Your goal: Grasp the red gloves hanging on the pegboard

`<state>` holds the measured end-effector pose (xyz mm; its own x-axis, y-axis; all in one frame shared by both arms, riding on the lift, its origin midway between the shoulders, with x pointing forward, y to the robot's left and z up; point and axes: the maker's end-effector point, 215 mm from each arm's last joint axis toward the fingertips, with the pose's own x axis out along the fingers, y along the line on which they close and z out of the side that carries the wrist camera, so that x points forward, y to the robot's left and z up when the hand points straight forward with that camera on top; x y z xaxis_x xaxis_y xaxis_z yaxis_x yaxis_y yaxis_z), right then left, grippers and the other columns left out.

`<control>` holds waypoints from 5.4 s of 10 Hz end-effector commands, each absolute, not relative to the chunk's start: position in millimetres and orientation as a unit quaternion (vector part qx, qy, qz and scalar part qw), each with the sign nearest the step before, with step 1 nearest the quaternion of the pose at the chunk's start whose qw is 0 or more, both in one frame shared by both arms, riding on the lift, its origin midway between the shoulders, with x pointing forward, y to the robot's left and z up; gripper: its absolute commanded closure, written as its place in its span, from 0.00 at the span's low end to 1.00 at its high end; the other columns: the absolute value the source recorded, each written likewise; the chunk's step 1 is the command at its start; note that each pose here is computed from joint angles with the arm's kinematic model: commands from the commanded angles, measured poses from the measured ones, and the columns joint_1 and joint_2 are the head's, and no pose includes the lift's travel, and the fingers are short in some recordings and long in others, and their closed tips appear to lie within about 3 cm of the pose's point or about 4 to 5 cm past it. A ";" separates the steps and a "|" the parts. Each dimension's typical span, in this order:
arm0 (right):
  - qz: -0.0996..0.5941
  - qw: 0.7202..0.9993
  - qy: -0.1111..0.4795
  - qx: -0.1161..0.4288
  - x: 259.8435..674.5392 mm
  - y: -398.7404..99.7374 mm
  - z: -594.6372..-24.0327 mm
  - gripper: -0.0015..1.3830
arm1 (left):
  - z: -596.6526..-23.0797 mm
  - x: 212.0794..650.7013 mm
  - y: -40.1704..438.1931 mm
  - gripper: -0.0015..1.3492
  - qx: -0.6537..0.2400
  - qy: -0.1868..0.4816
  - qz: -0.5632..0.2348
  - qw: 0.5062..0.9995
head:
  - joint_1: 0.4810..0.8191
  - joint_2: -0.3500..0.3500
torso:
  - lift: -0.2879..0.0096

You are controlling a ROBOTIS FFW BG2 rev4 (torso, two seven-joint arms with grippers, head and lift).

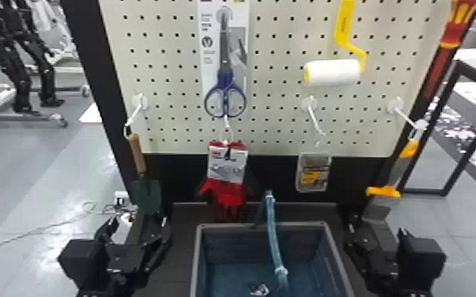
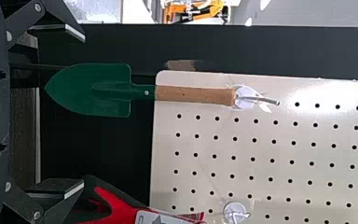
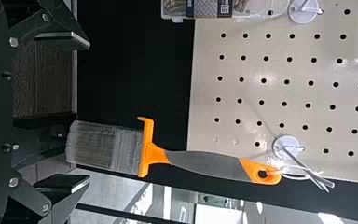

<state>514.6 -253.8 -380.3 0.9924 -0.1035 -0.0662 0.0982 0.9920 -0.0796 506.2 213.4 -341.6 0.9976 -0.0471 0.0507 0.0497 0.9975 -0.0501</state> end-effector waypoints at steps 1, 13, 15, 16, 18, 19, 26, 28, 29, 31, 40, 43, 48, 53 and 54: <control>-0.053 0.997 0.030 -0.038 515.1 -258.4 -378.1 0.20 | -340.6 506.3 213.7 0.15 -0.025 -0.027 -0.024 0.999 | 0.20 0.50 | 0.63; -0.049 0.998 0.021 -0.035 515.3 -255.7 -375.6 0.20 | -321.4 549.1 188.4 0.15 -0.060 -0.037 -0.156 0.985 | 0.20 0.50 | 0.63; -0.047 0.998 0.021 -0.035 515.8 -253.8 -376.1 0.20 | -318.2 558.5 178.8 0.15 -0.063 -0.035 -0.197 0.978 | 0.20 0.50 | 0.63; -0.044 0.998 0.020 -0.034 517.4 -251.8 -375.1 0.20 | -314.3 563.4 175.1 0.15 -0.070 -0.037 -0.214 0.974 | 0.20 0.50 | 0.63; -0.041 0.998 0.017 -0.033 518.3 -249.7 -374.3 0.20 | -312.5 569.1 171.8 0.15 -0.080 -0.035 -0.227 0.970 | 0.20 0.50 | 0.63; -0.040 0.999 0.016 -0.031 518.2 -248.6 -374.3 0.20 | -315.4 570.5 169.4 0.15 -0.085 -0.030 -0.232 0.968 | 0.20 0.50 | 0.63; -0.033 0.999 0.010 -0.030 521.8 -242.2 -371.1 0.20 | -314.5 588.3 126.9 0.15 -0.096 -0.014 -0.317 0.943 | 0.20 0.50 | 0.63; -0.032 0.999 0.008 -0.030 522.7 -241.0 -370.2 0.20 | -315.4 593.2 117.4 0.15 -0.094 -0.006 -0.343 0.934 | 0.20 0.50 | 0.63; -0.031 0.999 0.006 -0.030 523.7 -240.2 -368.6 0.20 | -315.4 595.7 111.0 0.15 -0.092 -0.002 -0.361 0.928 | 0.20 0.50 | 0.63; -0.027 0.999 0.005 -0.029 525.1 -237.6 -368.7 0.20 | -315.7 598.4 98.5 0.15 -0.084 0.008 -0.390 0.917 | 0.20 0.50 | 0.63; -0.018 0.999 -0.001 -0.027 530.9 -228.4 -365.1 0.20 | -317.9 589.8 71.9 0.15 -0.025 0.083 -0.534 0.841 | 0.20 0.50 | 0.63; -0.011 1.000 -0.006 -0.026 534.9 -222.5 -361.5 0.20 | -312.3 597.3 66.5 0.15 -0.004 0.083 -0.550 0.831 | 0.20 0.50 | 0.63; 0.002 1.000 -0.010 -0.025 538.8 -213.5 -359.9 0.20 | -313.2 595.6 42.5 0.69 0.001 0.085 -0.569 0.818 | 0.20 0.50 | 0.63; 0.003 1.000 -0.011 -0.025 538.6 -212.7 -360.2 0.20 | -326.2 594.6 42.2 0.90 -0.022 0.107 -0.560 0.821 | 0.20 0.50 | 0.63; 0.003 1.000 -0.012 -0.025 538.6 -212.7 -359.7 0.20 | -326.6 594.2 42.3 0.90 -0.024 0.106 -0.560 0.821 | 0.20 0.50 | 0.63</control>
